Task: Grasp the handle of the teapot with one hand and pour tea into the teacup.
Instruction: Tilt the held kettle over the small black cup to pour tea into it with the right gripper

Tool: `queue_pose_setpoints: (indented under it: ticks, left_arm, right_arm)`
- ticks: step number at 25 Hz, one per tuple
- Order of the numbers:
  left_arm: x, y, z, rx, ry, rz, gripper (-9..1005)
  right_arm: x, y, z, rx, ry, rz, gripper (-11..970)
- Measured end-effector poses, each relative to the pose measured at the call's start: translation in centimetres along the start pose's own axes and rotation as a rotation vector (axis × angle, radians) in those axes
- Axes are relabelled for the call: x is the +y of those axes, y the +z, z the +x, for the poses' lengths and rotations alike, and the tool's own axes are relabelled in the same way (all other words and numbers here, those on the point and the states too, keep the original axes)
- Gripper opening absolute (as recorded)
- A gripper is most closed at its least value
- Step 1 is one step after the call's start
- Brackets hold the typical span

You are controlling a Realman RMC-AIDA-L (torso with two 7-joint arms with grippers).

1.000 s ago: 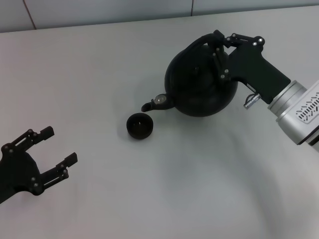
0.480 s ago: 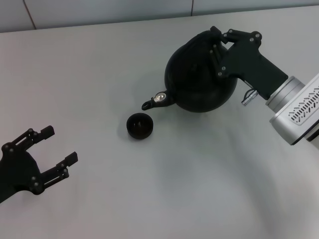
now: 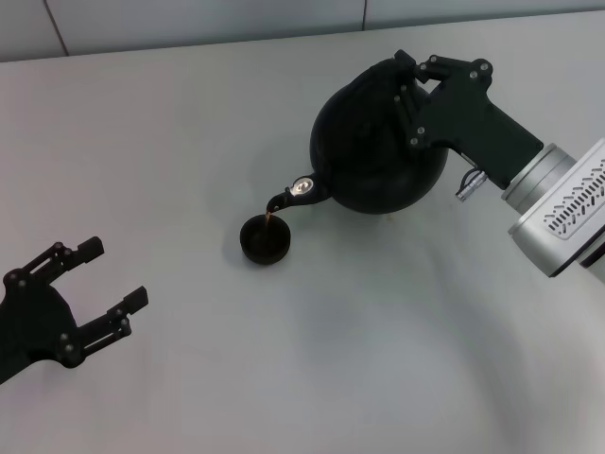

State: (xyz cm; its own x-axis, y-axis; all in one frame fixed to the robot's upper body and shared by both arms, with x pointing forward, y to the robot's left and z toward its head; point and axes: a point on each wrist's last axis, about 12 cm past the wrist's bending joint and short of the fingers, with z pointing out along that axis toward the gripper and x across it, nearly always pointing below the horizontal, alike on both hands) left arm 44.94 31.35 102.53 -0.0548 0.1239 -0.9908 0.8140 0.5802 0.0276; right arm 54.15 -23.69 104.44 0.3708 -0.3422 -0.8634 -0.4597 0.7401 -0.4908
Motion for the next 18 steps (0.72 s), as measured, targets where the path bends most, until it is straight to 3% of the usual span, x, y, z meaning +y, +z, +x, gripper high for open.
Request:
queue_pose_setpoints:
  ticks: [18]
  left_arm:
    - [0.03,0.1,-0.04,-0.001,0.0,0.002,799]
  right_arm:
    - [0.08,-0.06,-0.02,-0.002,0.009,0.007,89]
